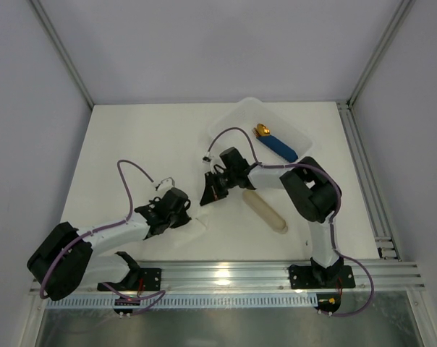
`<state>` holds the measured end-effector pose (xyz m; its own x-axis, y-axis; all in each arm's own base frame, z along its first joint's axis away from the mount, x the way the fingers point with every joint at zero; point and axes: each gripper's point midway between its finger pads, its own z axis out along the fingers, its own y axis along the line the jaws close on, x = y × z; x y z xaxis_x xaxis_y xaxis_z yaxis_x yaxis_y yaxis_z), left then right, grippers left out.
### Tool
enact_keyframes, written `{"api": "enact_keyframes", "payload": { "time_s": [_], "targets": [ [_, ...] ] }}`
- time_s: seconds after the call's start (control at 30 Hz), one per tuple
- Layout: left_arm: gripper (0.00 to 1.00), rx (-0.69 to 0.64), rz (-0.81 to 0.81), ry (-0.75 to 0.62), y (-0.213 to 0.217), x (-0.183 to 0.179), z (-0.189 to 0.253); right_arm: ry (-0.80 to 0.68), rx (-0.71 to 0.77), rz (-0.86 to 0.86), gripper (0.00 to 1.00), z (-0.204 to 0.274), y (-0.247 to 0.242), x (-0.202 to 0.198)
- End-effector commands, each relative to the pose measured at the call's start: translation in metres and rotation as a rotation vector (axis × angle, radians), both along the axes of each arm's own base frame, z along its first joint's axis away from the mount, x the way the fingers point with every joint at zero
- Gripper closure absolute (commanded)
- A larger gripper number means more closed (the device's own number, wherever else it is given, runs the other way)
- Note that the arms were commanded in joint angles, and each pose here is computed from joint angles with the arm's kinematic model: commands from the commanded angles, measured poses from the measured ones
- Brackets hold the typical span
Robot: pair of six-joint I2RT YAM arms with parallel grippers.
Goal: Place the utensils on the paper napkin and roll it up
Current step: Roll the napkin at the center of the board.
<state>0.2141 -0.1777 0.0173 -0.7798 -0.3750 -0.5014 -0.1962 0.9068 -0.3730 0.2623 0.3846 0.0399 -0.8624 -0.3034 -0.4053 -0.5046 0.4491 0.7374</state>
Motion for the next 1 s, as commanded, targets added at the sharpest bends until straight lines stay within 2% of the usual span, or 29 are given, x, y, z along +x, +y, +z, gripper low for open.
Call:
{"api": "enact_keyframes", "payload": {
  "time_s": [0.0,0.27,0.7,0.97],
  "targets": [
    [1.0,0.057,0.014,0.049,0.013,-0.011,-0.015,-0.008,0.044,0.011,0.96,-0.002,0.004,0.0],
    [1.0,0.052,0.016,0.043,0.013,-0.012,-0.012,0.038,-0.006,-0.007,0.96,-0.031,-0.005,-0.009],
    [1.0,0.06,0.022,0.047,0.018,-0.016,-0.015,0.037,-0.177,-0.091,0.96,-0.066,-0.029,-0.014],
    [1.0,0.059,0.02,0.052,0.017,-0.017,-0.017,-0.071,-0.024,-0.035,0.96,0.003,0.0,0.004]
  ]
}}
